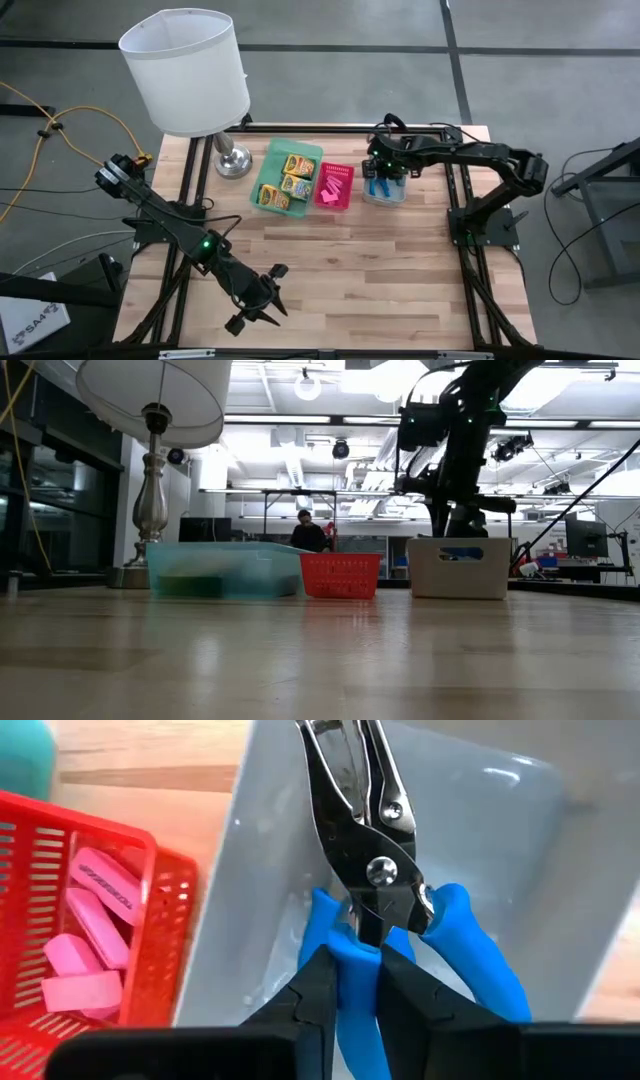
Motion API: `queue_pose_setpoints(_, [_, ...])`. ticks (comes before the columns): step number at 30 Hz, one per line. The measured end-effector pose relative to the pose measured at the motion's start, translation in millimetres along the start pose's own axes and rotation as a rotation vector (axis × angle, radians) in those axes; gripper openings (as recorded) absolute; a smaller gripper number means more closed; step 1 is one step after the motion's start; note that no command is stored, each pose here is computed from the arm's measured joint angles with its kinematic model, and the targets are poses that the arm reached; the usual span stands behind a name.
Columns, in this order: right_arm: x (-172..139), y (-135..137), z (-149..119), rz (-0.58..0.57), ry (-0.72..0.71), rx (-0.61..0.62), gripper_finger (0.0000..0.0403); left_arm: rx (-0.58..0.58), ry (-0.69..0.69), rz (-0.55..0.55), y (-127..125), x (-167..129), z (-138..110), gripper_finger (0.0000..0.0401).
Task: Pick & Place School Supplies
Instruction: Put the blue puncher into the gray bin
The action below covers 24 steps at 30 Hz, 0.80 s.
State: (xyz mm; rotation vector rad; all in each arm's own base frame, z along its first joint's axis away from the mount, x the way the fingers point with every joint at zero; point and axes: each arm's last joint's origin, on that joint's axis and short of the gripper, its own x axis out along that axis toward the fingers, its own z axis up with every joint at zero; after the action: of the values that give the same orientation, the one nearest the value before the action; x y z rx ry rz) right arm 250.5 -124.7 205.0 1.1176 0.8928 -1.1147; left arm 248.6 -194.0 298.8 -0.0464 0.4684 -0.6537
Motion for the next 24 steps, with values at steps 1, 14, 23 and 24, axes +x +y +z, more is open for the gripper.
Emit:
queue_pose_setpoints(1, [1, 1, 0, 0.005, -0.003, -0.008, 0.0046, 0.001, 0.000, -0.001, 0, 0, 0, 0.0122])
queue_pose_setpoints(14, [35, 6, 5, -0.015, 0.062, -0.033, 0.0049, 0.001, 0.003, -0.011, -4, 0, -1, 0.0122])
queue_pose_setpoints(23, [35, 4, 7, -0.015, 0.068, -0.036, 0.0061, 0.006, 0.004, -0.013, -5, 0, -1, 0.0122])
queue_pose_setpoints(24, [35, 4, 8, -0.019, 0.063, -0.041, 0.0063, 0.006, 0.004, -0.013, -5, 0, -1, 0.0122])
